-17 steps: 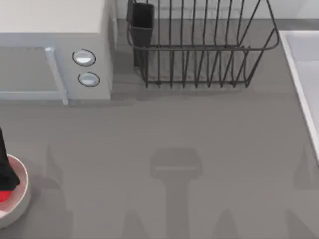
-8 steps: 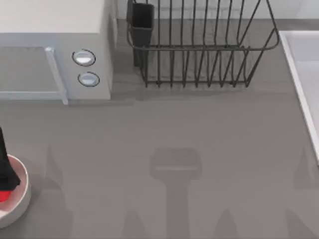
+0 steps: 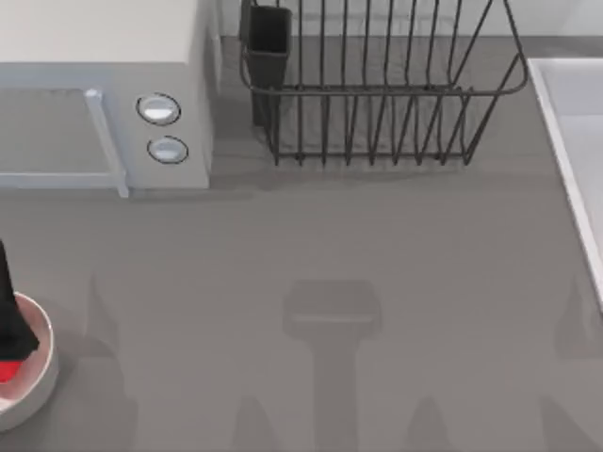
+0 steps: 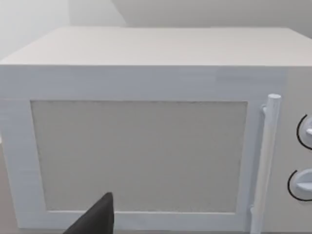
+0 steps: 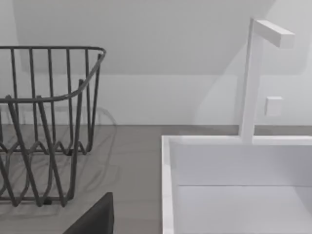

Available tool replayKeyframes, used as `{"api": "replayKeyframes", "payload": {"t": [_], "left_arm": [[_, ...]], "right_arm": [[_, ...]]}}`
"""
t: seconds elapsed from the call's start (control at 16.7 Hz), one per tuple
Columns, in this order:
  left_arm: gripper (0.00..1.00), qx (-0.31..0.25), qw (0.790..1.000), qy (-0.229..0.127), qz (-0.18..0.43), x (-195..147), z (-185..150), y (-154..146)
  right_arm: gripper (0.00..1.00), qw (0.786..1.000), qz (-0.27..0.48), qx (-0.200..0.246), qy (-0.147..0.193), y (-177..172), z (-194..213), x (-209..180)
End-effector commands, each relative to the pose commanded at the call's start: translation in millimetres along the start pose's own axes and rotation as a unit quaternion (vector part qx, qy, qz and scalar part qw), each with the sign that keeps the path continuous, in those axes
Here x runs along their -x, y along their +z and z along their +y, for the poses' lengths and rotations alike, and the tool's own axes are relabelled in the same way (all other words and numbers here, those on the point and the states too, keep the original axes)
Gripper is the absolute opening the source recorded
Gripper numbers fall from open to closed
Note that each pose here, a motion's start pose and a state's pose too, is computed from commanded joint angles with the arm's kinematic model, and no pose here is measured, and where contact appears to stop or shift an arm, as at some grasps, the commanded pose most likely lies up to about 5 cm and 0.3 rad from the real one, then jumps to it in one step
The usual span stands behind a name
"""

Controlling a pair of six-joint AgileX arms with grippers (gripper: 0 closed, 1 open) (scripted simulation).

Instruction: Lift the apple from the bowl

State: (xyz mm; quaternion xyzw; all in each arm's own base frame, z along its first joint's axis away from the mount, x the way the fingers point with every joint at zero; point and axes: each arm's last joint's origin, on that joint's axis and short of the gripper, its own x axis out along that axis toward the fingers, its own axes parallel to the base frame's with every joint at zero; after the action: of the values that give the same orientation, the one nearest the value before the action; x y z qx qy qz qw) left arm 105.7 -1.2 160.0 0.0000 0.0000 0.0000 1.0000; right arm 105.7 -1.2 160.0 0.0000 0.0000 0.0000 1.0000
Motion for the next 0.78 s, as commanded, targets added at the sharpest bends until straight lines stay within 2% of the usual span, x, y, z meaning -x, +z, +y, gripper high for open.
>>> {"api": "replayKeyframes", "payload": {"t": [0.36, 0.48, 0.6, 0.78], "left_arm": [[1.0, 0.0, 1.0, 0.0, 0.001, 0.0, 0.0, 0.2], [1.0, -0.001, 1.0, 0.001, 0.018, -0.4, 0.3, 4.2], [1.0, -0.004, 0.998, 0.003, 0.059, -2.0, 0.8, 12.2], [1.0, -0.009, 0.987, 0.006, 0.161, -10.4, 2.2, 27.2]], "right_arm": [[1.0, 1.0, 0.0, 0.0, 0.0, 0.0, 0.0, 0.0], [1.0, 1.0, 0.0, 0.0, 0.0, 0.0, 0.0, 0.0], [1.0, 1.0, 0.0, 0.0, 0.0, 0.0, 0.0, 0.0], [1.0, 1.0, 0.0, 0.0, 0.0, 0.0, 0.0, 0.0]]}}
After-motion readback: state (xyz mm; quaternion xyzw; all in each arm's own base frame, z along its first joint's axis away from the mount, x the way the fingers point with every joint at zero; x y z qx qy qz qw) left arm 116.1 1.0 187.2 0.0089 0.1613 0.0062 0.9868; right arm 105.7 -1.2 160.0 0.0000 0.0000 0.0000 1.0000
